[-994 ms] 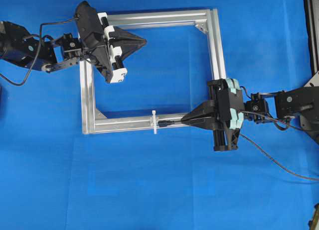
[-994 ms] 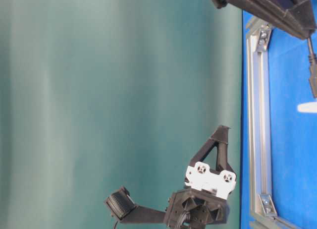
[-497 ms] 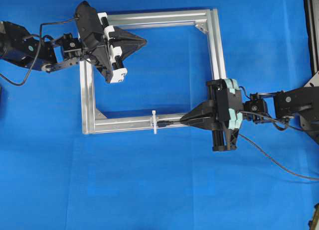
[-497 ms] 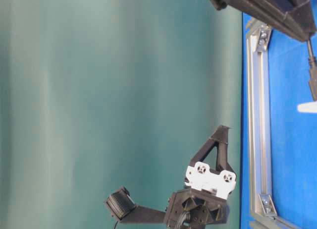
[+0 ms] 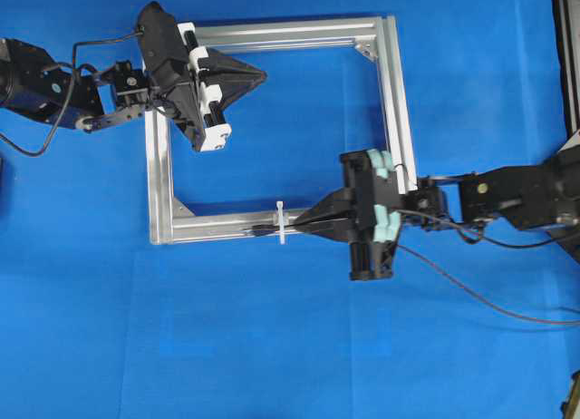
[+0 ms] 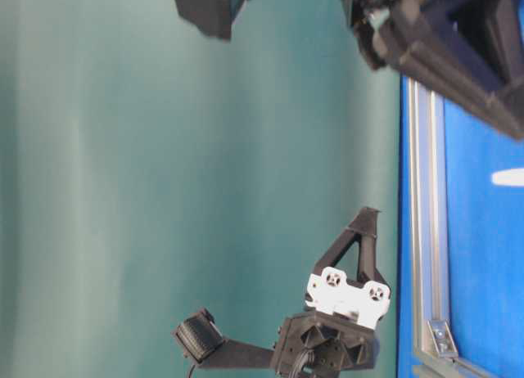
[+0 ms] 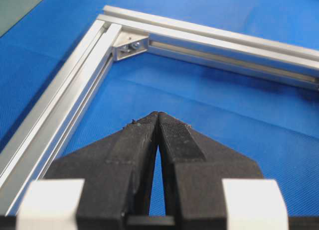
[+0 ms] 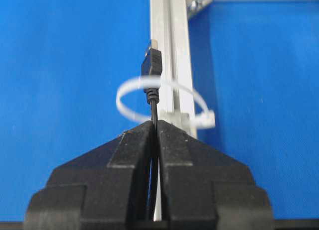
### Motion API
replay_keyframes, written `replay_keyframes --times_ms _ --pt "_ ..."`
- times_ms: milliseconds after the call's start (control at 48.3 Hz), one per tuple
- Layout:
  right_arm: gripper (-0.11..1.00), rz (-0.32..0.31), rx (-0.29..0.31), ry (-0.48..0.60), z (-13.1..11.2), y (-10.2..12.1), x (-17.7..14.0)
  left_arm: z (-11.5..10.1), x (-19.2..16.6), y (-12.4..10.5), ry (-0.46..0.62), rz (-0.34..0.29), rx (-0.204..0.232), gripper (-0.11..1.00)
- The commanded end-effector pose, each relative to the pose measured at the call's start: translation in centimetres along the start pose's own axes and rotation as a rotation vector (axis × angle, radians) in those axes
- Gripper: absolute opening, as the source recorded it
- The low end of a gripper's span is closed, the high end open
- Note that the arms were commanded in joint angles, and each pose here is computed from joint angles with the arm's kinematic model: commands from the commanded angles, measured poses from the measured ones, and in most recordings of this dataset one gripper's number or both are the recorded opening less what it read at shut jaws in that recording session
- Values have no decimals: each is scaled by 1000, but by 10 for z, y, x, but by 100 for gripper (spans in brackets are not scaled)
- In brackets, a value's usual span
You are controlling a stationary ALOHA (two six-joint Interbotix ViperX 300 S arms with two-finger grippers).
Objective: Insert the wire through the string loop located in the center.
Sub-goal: 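Move the left gripper toward the plug emerging left of the loop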
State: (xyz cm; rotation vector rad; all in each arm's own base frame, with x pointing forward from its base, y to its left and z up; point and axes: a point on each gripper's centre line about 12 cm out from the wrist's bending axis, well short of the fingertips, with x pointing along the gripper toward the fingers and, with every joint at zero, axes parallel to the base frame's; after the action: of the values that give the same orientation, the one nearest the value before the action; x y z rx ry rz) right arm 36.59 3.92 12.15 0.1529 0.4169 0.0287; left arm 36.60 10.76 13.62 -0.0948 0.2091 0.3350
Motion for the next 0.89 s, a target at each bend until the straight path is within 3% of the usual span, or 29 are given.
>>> replay_keyframes --times_ms 0,518,870 --pt "-3 9 0 -51 17 3 10 18 -1 -2 -55 -7 -3 0" --pt "-3 15 -6 -57 21 5 18 18 -2 -5 -53 -15 -4 0" --pt "-3 14 -6 -54 20 5 18 10 -13 -32 -17 -87 2 0"
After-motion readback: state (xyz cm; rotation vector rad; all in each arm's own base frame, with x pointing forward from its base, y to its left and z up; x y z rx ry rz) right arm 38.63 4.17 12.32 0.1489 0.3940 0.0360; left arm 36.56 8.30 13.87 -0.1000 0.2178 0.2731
